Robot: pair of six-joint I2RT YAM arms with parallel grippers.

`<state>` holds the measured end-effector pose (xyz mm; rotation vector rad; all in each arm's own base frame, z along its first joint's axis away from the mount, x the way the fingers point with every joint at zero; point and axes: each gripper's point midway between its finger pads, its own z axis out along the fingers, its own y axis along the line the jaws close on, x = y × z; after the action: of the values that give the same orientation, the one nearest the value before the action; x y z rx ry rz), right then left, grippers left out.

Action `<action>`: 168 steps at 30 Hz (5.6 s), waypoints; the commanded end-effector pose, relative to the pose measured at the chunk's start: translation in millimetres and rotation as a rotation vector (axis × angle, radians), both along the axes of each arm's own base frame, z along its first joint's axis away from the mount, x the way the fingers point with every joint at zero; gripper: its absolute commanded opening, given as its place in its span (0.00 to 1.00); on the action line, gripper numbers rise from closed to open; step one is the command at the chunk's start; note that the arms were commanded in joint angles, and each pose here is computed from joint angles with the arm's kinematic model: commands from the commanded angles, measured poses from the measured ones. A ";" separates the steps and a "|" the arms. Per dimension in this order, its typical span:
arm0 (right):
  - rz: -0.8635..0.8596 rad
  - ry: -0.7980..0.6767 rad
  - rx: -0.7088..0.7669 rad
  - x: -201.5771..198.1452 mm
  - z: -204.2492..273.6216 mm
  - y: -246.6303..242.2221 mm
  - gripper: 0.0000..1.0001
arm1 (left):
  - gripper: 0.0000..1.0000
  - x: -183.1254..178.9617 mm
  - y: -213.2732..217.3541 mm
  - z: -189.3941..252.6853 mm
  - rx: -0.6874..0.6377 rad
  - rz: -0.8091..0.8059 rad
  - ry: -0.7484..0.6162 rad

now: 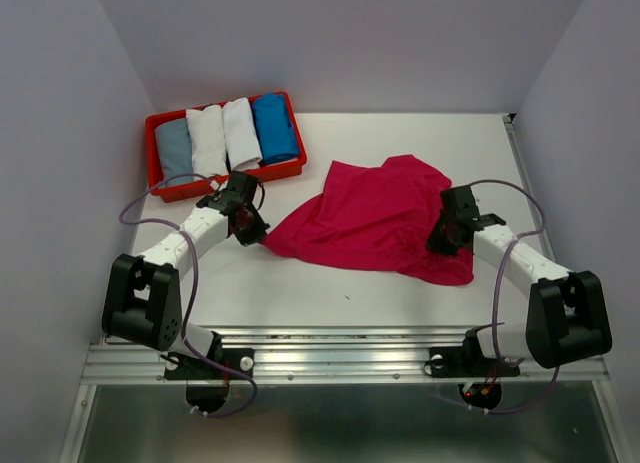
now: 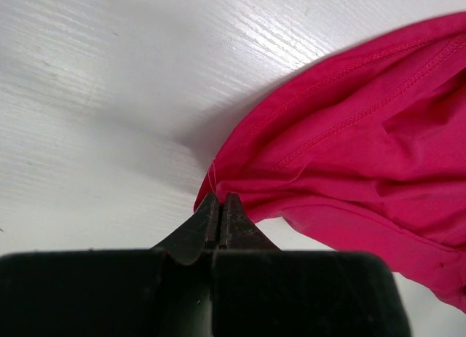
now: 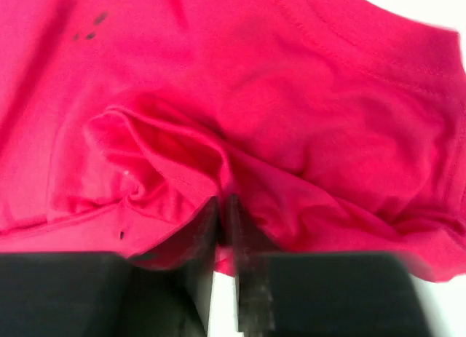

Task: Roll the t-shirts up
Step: Fold the T-shirt at the center of the board.

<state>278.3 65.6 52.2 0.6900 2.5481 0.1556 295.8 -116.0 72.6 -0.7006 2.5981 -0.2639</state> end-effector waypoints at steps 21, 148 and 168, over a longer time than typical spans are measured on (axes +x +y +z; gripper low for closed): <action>0.075 -0.765 -0.144 108.3 300.9 -11.4 0.01 | 0.00 90.4 -2.1 105.0 -0.084 -0.051 -0.218; -0.114 -1.025 0.035 51.3 401.4 -61.3 0.01 | 0.00 89.4 10.9 290.9 -0.140 -0.170 -0.681; -0.093 -0.895 -0.042 51.1 343.4 -67.6 0.01 | 0.00 90.0 2.8 265.5 -0.196 -0.214 -0.752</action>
<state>315.9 4.5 406.9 0.5498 1.6445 0.3416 367.6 -110.4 345.9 -0.3131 1.9506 -0.6900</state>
